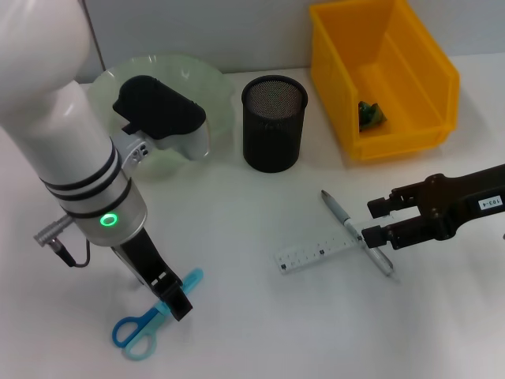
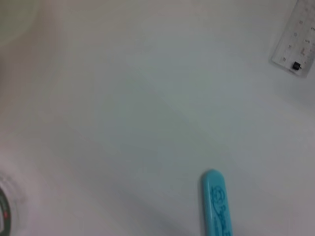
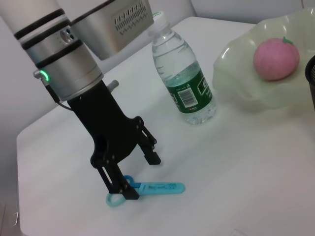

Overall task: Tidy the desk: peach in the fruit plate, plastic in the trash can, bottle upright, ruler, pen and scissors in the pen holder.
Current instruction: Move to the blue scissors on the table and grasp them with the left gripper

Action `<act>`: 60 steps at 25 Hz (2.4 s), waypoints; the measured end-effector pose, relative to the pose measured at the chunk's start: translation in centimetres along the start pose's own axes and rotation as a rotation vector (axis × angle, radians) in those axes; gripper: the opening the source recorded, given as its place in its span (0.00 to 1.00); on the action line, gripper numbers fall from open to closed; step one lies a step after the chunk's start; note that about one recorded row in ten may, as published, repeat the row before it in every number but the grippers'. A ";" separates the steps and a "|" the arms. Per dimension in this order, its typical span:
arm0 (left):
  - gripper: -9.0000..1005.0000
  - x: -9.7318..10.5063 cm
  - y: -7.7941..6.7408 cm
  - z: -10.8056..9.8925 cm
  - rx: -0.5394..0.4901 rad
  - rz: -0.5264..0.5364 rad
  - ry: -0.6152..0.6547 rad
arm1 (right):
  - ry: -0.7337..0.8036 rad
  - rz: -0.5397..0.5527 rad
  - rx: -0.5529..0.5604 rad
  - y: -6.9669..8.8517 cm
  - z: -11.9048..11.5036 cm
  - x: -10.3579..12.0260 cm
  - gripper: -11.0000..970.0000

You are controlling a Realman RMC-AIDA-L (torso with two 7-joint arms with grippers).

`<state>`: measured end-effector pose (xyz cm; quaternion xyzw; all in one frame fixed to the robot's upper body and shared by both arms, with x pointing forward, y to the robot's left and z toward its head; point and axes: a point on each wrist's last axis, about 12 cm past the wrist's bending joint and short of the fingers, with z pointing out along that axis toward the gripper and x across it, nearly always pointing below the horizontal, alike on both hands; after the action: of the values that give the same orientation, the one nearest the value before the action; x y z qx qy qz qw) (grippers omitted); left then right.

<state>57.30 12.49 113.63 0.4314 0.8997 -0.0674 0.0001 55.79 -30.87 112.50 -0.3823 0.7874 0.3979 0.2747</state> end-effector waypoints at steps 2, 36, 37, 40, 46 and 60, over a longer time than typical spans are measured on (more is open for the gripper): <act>0.81 0.1 0.7 -0.5 0.001 -0.010 -0.020 | 0.000 0.000 0.001 0.0 0.0 0.0 0.75; 0.80 0.4 3.5 -3.3 -0.012 -0.027 -0.071 | 0.000 -0.003 -0.002 0.0 0.1 -0.2 0.75; 0.80 0.5 3.6 -3.3 -0.010 -0.030 -0.072 | 0.000 -0.001 -0.002 0.0 0.1 -0.2 0.75; 0.80 0.8 4.0 -3.5 -0.009 -0.035 -0.073 | 0.000 0.003 -0.001 0.0 0.0 -0.1 0.75; 0.80 1.2 4.5 -3.5 -0.021 -0.031 -0.065 | 0.000 0.007 -0.001 0.0 0.0 0.0 0.75; 0.79 1.8 4.9 -4.3 0.056 0.015 -0.119 | -0.002 0.012 -0.002 0.0 0.1 -0.1 0.75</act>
<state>60.25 17.43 117.21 0.4330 0.8926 -0.1183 0.0420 55.88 -30.79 112.56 -0.3774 0.7891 0.4006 0.2728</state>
